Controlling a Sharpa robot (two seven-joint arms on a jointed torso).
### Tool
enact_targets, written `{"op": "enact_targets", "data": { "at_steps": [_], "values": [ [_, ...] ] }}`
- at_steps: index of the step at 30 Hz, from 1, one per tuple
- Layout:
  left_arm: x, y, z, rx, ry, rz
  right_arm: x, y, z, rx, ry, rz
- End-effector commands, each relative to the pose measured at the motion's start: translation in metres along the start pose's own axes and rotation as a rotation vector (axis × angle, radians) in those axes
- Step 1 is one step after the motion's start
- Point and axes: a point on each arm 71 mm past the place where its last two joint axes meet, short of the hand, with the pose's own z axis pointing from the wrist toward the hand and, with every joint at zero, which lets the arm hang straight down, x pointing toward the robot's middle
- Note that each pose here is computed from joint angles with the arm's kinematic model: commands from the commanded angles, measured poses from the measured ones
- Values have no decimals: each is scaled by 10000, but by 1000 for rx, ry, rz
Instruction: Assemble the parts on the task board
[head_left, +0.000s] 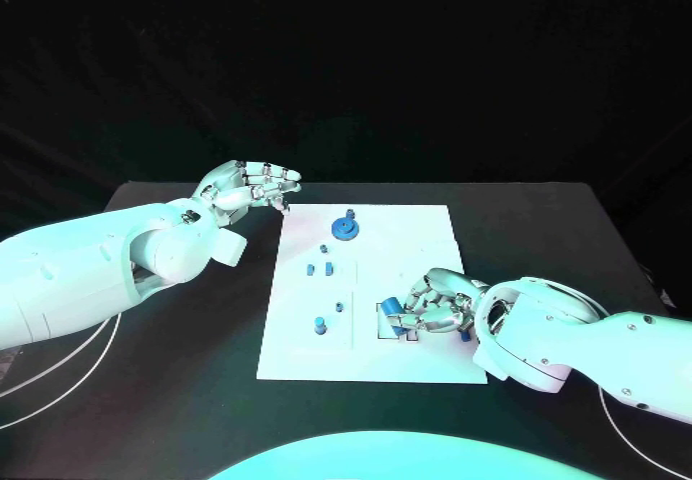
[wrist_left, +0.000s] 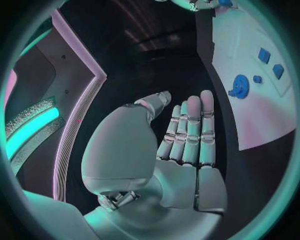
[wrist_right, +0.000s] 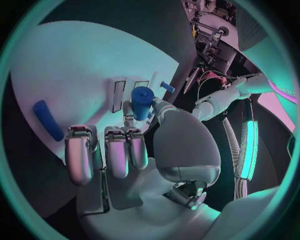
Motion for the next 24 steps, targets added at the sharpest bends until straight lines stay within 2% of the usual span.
{"op": "enact_targets", "data": {
  "at_steps": [1, 12, 24],
  "values": [
    [22, -10, 2, 6, 16, -7, 27, 24, 6, -12, 15, -40],
    [16, -9, -3, 4, 16, -7, 28, 10, 18, -9, 23, -59],
    [15, -10, -6, 3, 15, -7, 20, 24, 86, -10, 6, -68]
  ]
}}
